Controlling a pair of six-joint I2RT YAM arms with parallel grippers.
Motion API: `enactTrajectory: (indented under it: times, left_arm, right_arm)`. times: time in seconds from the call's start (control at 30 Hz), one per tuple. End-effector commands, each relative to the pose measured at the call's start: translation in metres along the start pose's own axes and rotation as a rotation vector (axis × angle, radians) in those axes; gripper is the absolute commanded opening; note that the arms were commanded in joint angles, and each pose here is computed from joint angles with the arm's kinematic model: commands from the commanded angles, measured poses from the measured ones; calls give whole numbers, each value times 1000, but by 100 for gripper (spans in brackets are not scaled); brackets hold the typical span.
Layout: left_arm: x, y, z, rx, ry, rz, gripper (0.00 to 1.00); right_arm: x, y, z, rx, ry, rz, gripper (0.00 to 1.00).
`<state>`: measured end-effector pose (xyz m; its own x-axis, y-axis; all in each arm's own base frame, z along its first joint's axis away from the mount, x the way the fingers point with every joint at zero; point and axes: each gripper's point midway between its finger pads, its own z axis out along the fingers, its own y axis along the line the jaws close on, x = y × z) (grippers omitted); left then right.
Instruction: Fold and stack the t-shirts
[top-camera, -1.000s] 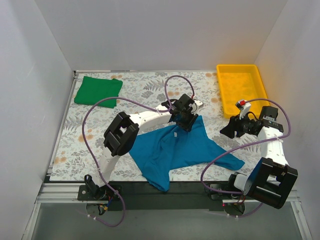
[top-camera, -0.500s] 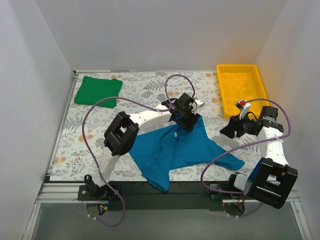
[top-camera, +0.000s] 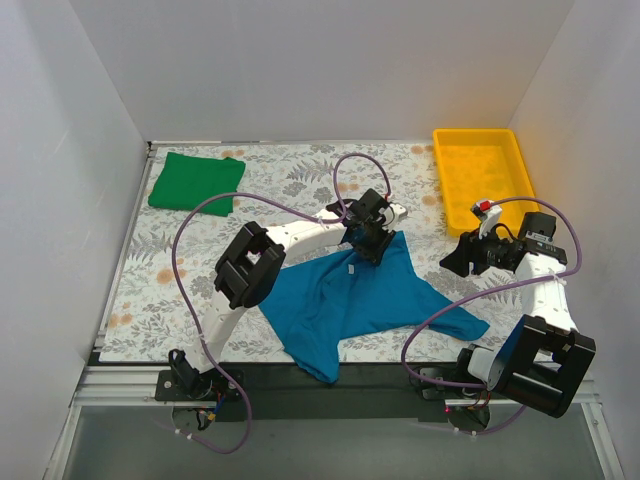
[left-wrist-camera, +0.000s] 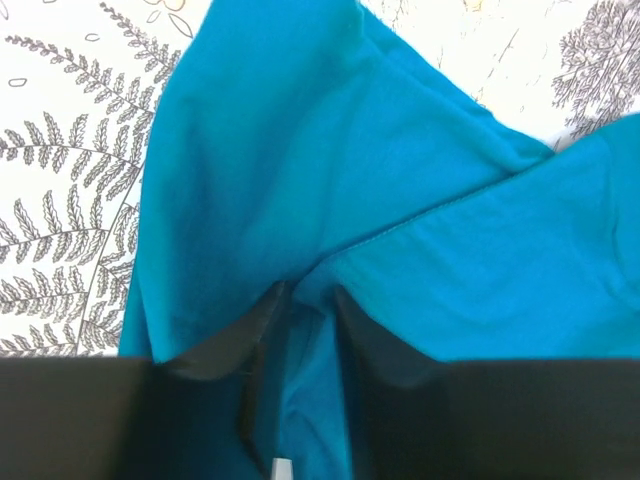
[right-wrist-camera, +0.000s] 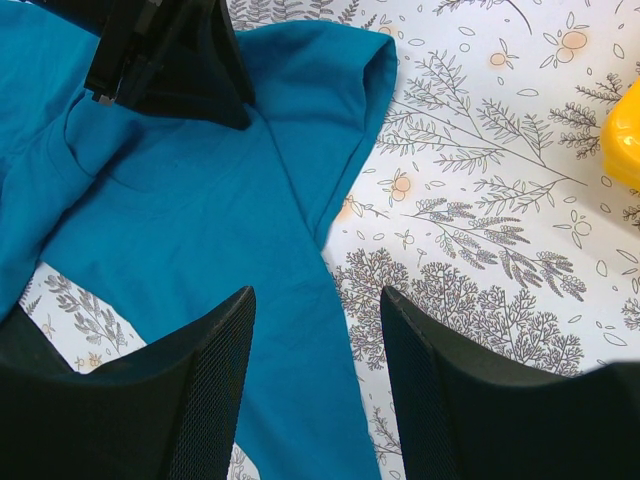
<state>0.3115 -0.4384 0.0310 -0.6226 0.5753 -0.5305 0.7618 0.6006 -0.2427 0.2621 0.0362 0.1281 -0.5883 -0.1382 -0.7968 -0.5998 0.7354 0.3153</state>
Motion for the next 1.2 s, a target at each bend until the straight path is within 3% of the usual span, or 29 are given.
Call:
enactTrajectory:
  times: [0.0,0.23,0.5,0.77,1.17]
  left_arm:
    - [-8,-3,-7,14,-11,12,20]
    - [-19,-10,-23,33,-47,19,0]
    - [-38,-23,-50,63,-122,28,0]
    - [-66,-24,-117,-17,-289,55,0]
    - [-56,-2,-221,-238,-470,50,0]
  right_arm:
    - [-3,3,0,-18,-21,-10,60]
    - [-4,2,0,-16,-21,-11,60]
    - [-3,2,0,-17,-19,-10,60]
    - [1,-3,1,-8,12,-20,60]
    - [-3,-11,15,-25,103,-94,61]
